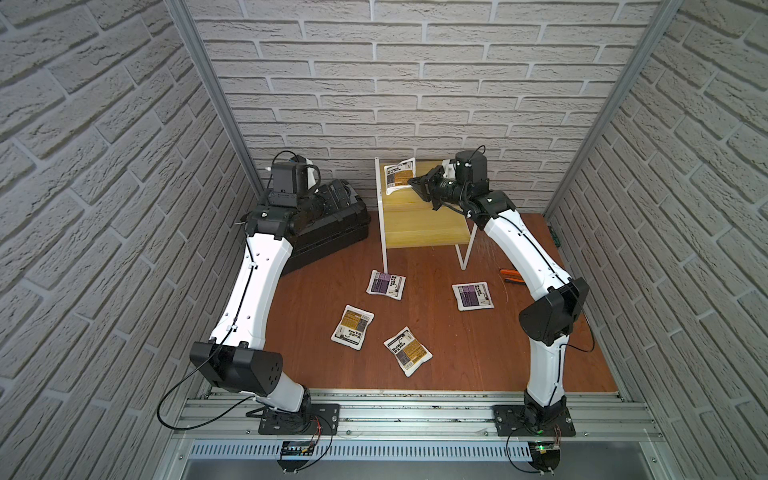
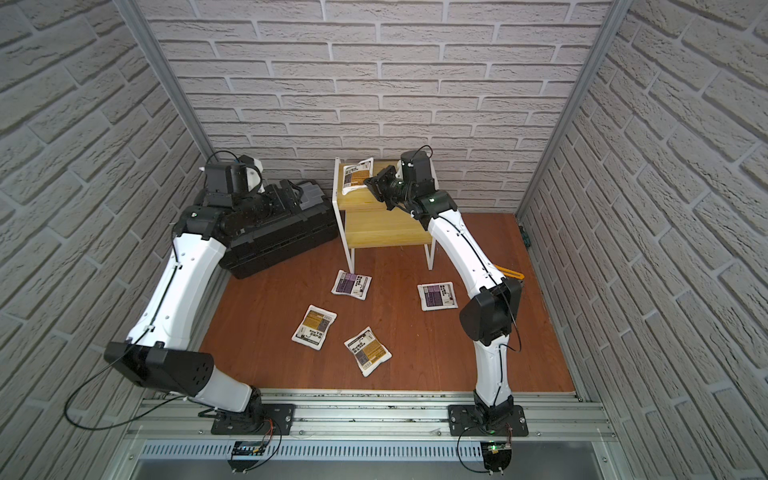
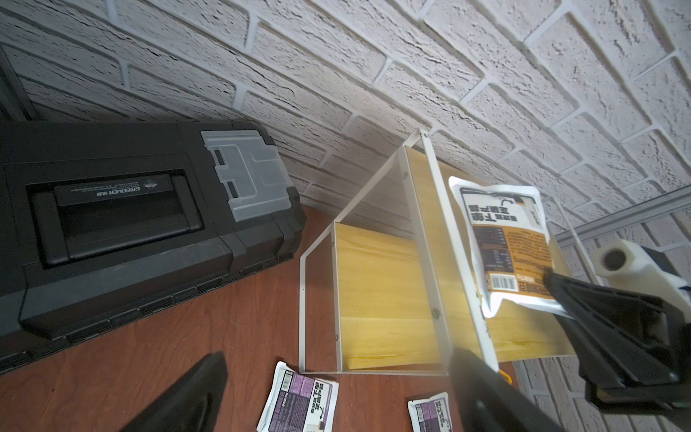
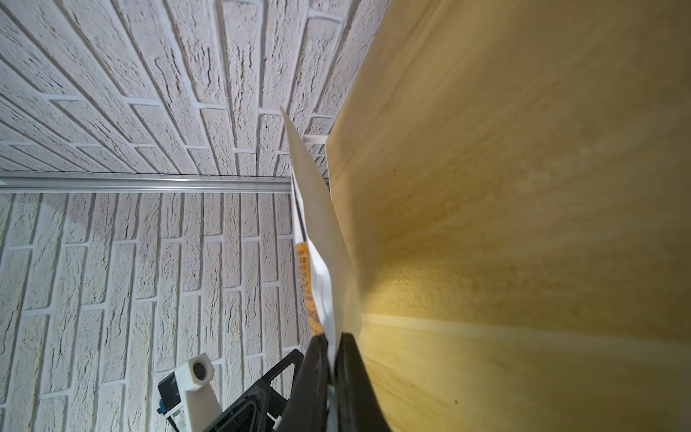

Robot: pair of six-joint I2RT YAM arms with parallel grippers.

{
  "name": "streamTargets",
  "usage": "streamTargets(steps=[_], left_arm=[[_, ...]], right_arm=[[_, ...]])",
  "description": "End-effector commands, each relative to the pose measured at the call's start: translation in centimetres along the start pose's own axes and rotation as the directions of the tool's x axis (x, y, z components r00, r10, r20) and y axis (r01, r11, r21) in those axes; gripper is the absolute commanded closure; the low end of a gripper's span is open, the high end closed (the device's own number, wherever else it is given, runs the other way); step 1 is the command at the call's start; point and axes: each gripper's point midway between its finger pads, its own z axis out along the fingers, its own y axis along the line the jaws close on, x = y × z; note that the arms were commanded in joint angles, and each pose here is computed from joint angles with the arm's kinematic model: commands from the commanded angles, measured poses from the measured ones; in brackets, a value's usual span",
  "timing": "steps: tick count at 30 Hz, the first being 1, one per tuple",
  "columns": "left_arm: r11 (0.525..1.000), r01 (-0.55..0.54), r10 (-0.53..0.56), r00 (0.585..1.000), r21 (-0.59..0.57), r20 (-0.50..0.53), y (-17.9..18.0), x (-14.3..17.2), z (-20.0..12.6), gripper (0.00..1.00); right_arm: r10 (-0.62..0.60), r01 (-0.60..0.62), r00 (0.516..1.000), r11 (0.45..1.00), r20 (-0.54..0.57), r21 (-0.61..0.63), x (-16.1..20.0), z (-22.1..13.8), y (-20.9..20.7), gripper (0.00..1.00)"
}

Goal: Place the bagged coffee beans on the shelf by color
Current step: Place the bagged coffee beans on the shelf.

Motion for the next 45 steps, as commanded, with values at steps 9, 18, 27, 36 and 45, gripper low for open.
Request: streamTargets(steps=[9,18,27,36,45], left_arm=[[1.0,-0.005,0.004,0.999,0.028,0.043,-0.4,-1.0,-0.1,0.01],[1.0,-0.005,0.004,0.999,0.029,0.04,-0.4,-0.7,0.0,0.01],[0.999,-0.008,0.007,0.999,0.042,0.033,-0.8,-0.5,0.2,0.02],[0.999,-0.022,0.022,1.0,0.05,-0.005,-1.0,0.5,1.3,0.01],[0.998,-0.04,0.043,0.998,0.054,-0.049,-1.1,2.0,2.4,0.02]], right_arm=[[-0.002,0.002,1.0,1.0,-0.007,-0.015,0.0,1.0,0.5,0.84],[-0.049,0.049,0.999,0.999,0.0,0.005,0.0,0.2,0.7,0.42],[-0.185,0.17,0.979,0.973,0.088,0.157,-1.2,-2.9,-0.5,0.25],[-0.32,0.293,0.941,0.933,0.113,0.207,-2.9,-2.1,-0.9,0.25],[-0.376,0.352,0.923,0.91,0.078,0.217,-3.3,0.3,-2.4,0.25]])
